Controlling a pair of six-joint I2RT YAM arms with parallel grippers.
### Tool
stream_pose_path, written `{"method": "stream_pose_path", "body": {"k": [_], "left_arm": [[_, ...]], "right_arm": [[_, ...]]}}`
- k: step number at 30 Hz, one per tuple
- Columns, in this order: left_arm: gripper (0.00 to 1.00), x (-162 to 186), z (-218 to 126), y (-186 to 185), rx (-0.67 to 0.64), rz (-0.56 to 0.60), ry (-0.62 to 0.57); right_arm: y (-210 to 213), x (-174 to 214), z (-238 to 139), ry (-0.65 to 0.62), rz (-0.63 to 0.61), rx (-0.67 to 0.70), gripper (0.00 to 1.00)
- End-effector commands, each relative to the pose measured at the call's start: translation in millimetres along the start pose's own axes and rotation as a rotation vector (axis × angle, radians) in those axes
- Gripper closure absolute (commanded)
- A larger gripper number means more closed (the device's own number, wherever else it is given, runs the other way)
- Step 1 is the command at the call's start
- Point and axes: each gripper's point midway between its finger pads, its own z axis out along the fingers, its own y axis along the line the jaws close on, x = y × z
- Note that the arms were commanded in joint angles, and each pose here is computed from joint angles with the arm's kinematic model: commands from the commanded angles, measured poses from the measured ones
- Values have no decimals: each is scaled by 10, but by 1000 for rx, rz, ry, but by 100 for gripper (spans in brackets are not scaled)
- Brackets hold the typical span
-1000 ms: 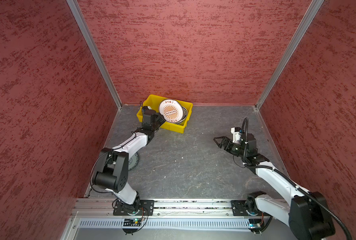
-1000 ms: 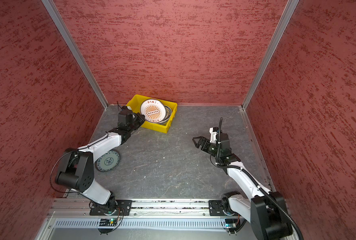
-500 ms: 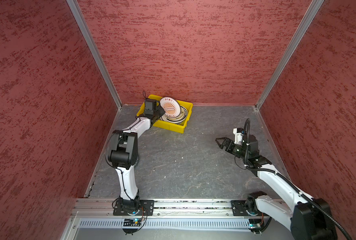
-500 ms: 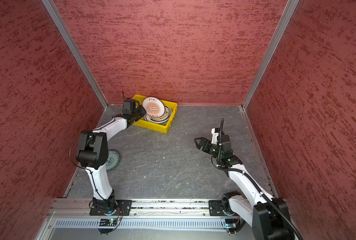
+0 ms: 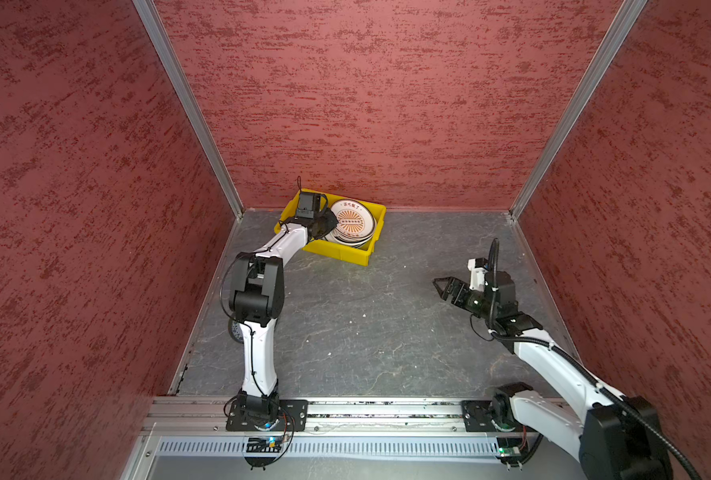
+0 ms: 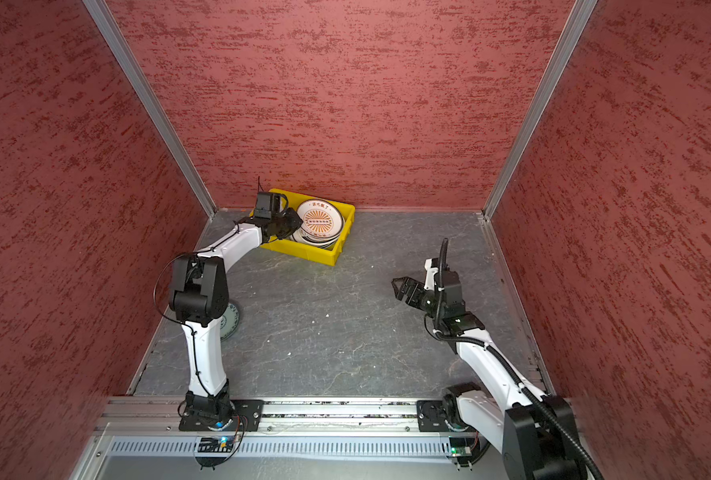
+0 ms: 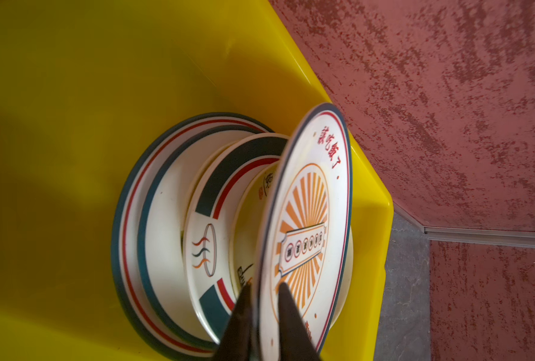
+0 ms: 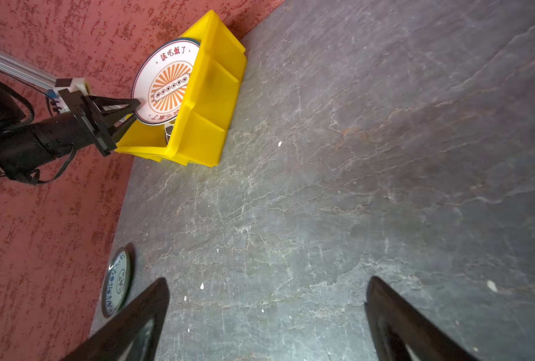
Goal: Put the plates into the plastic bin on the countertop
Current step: 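Carry the sunburst plate into the yellow bin and lower it onto the stack, then open left gripper and withdraw it toward the blue floral plate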
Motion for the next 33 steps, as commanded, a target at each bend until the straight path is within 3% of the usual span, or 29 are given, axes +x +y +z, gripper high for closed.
{"method": "stream_pose_path", "body": {"k": [1,6,7,8,15,21,25,33], "left_arm": [[70,137,46,-103,27,28,58],[38,90,-87,-242,47,90,41],[24,83,-128,-266,44,109,36],[1,78,-172,-293,40,134,30],[1,-137,-691,-455,15,229,-55],[1,-158,-1270,-239,-51,218,-150],[1,-130,-1661,91,-121,159,-234],[1,413,-2124,1178,-336,-22,-205]], "right_arm": [[-46,-48,-51,-26,-33,31,1],[-60,-66,-61,-34,-36,34,1],[-67,-67,-59,-33,-36,35,1],[-66,-66,-55,-31,-35,33,1],[-50,-109,-65,-43,-39,29,1],[-4,-141,-82,-57,-59,6,1],[11,-154,-64,-73,-73,-11,1],[40,-157,-20,-59,-84,-30,1]]}}
